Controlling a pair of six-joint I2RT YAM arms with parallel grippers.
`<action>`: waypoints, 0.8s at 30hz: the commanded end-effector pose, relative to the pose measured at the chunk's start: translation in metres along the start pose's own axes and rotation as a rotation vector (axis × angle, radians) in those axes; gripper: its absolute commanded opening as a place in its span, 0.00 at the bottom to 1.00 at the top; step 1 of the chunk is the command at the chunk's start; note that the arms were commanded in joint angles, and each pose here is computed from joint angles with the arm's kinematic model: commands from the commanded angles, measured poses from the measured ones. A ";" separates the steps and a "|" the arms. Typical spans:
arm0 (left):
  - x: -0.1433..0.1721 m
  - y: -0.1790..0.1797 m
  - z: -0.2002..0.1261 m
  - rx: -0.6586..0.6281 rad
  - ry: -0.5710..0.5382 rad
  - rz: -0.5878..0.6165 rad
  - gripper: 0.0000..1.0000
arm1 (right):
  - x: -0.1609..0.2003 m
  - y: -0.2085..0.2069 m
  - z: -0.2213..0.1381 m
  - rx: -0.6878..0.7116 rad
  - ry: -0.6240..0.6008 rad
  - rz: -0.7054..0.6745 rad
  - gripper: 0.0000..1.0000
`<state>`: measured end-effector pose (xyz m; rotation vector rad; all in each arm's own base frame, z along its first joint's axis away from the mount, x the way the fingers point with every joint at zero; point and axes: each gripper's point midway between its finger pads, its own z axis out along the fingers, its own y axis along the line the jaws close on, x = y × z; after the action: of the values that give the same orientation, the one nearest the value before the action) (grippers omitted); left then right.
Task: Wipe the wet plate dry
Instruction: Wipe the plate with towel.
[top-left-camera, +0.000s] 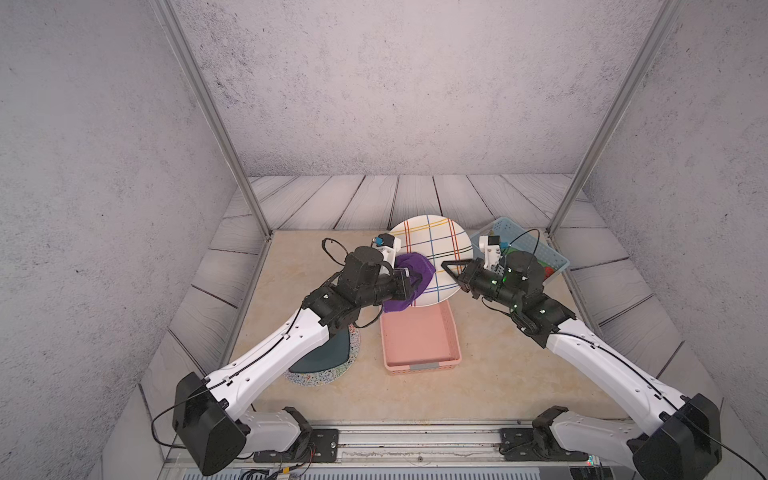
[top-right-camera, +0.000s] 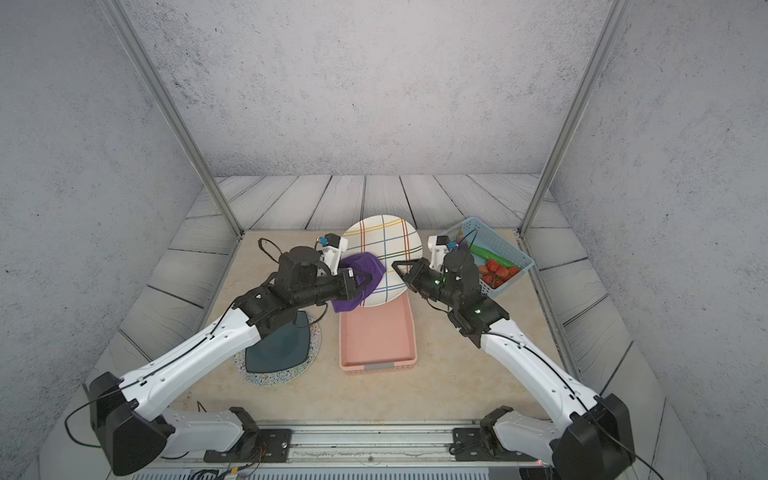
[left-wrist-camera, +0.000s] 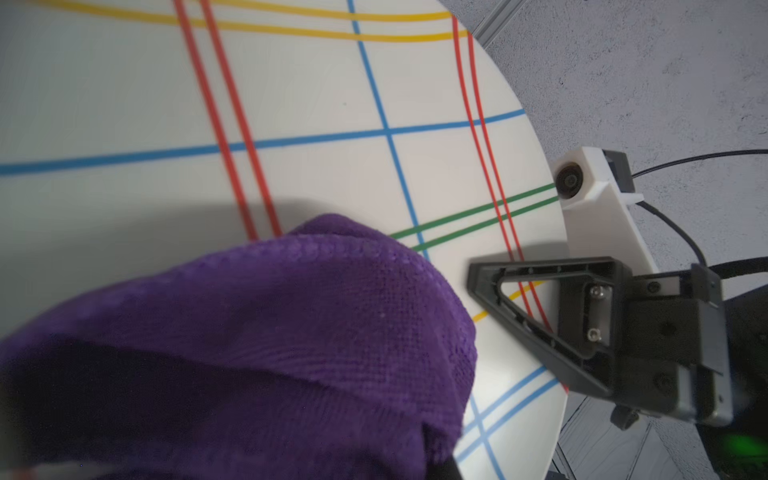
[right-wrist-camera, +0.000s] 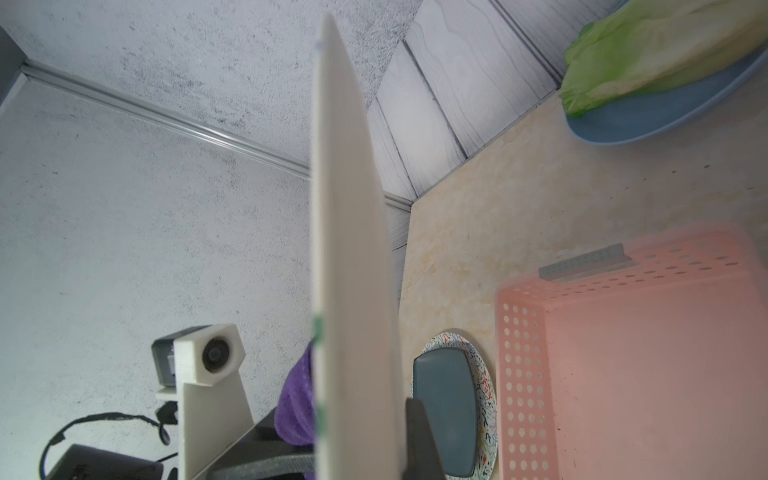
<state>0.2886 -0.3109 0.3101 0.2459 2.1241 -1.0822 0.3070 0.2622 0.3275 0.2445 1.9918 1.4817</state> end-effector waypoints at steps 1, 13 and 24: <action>0.017 0.053 0.002 -0.193 0.097 -0.007 0.00 | 0.019 0.180 -0.062 -0.586 0.075 -0.251 0.00; 0.029 -0.004 0.033 -0.105 0.176 0.181 0.00 | 0.036 0.173 -0.055 -0.594 0.114 -0.276 0.00; -0.035 0.048 0.017 -0.213 0.044 0.057 0.00 | 0.043 0.175 -0.061 -0.602 0.093 -0.300 0.00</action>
<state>0.3225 -0.3201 0.3815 0.3344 1.9668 -0.9759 0.2558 0.3096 0.3505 -0.0246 1.9987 1.6694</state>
